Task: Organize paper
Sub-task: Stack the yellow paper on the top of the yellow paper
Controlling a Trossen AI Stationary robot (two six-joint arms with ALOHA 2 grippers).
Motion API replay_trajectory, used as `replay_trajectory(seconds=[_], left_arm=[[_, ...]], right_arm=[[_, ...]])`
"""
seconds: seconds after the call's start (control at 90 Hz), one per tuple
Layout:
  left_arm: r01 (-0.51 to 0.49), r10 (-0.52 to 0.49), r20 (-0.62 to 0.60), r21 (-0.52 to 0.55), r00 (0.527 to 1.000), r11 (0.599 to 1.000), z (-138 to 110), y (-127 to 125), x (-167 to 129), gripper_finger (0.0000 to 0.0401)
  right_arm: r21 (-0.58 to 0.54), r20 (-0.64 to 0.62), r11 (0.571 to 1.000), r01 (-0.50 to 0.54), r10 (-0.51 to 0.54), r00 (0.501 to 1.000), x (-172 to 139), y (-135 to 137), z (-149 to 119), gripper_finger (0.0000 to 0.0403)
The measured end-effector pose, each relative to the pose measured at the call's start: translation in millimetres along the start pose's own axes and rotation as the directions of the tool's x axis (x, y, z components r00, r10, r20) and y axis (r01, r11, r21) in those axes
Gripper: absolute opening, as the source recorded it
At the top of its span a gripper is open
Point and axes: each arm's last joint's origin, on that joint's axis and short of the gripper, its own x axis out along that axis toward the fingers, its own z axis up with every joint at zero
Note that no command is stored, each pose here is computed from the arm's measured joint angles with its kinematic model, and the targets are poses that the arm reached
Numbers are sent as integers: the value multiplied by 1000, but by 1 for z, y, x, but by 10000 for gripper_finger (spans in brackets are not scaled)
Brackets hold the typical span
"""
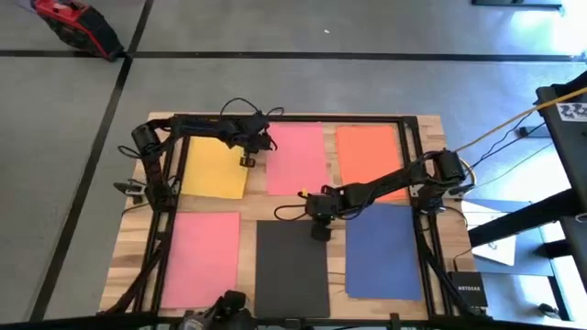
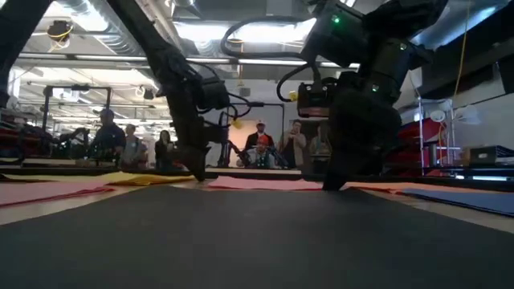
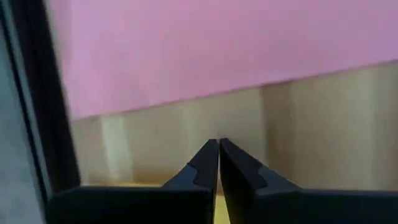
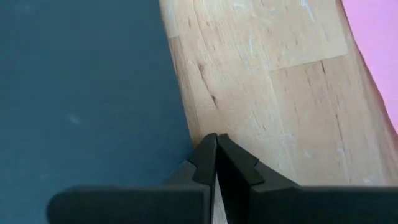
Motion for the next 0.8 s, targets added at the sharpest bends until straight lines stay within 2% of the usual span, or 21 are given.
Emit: replay_trajectory(seconds=[0.578,0.667,0.8], left_arm=[[-48,45,-56,-41,997,998,-17,15,3,0],[-89,87,-99,-18,991,996,-17,14,-4,0],[-150,146,-68,-54,987,987,-13,19,-36,0]], right_arm=[[1,0,1000,0,0,1000,0,0,0,1],[0,0,1000,1,-1,1000,0,0,0,1],[1,-1,1000,1,-1,1000,0,0,0,1]])
